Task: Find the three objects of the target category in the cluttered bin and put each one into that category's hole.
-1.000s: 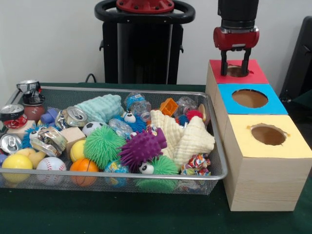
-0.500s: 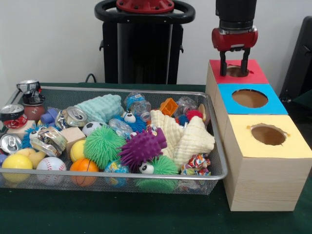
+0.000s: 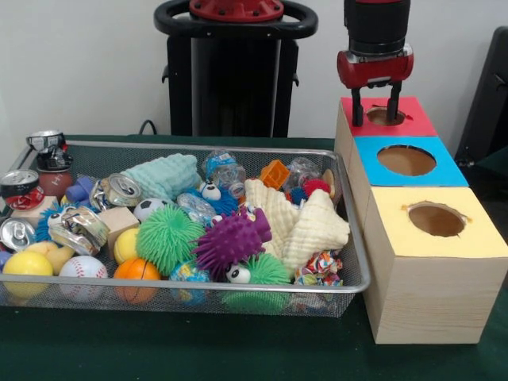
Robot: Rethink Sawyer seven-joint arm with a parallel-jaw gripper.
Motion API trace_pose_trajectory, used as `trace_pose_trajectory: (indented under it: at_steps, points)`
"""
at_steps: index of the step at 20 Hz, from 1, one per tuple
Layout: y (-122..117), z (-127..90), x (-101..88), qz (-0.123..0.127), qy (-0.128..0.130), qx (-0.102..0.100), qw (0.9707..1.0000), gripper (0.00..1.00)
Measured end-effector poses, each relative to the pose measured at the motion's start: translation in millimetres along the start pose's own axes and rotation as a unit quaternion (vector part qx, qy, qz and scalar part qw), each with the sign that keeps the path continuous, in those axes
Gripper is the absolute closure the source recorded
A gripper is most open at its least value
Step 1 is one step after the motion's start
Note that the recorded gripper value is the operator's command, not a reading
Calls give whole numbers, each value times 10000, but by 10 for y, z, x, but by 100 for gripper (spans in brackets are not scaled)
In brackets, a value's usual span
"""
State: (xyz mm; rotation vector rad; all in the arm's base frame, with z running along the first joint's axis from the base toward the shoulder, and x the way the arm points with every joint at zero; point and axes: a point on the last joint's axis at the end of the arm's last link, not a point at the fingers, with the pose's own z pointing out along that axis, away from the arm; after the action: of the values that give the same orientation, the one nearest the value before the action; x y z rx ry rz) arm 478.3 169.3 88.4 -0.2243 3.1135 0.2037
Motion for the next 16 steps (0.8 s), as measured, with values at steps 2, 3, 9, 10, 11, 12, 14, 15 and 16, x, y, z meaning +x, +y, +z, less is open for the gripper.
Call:
trace_pose_trajectory:
  at_steps: [2, 3, 9, 10, 11, 12, 14, 15, 16]
  points:
    - [-36, -2, -48, 32, 159, -101, 9998, 0]
    - [-59, -2, -72, 47, 248, -155, 9996, 0]
    - [-199, 8, -211, 21, 699, -465, 9965, 0]
    - [-216, 10, -224, 3, 738, -506, 9960, 0]
    - [-234, 11, -231, -18, 768, -552, 9955, 0]
    - [-251, 12, -238, -39, 798, -599, 9950, 0]
    - [-272, 13, -244, -60, 807, -650, 9946, 0]
    - [-296, 15, -249, -86, 812, -715, 9941, 0]
    - [-309, 15, -250, -102, 815, -756, 9937, 0]
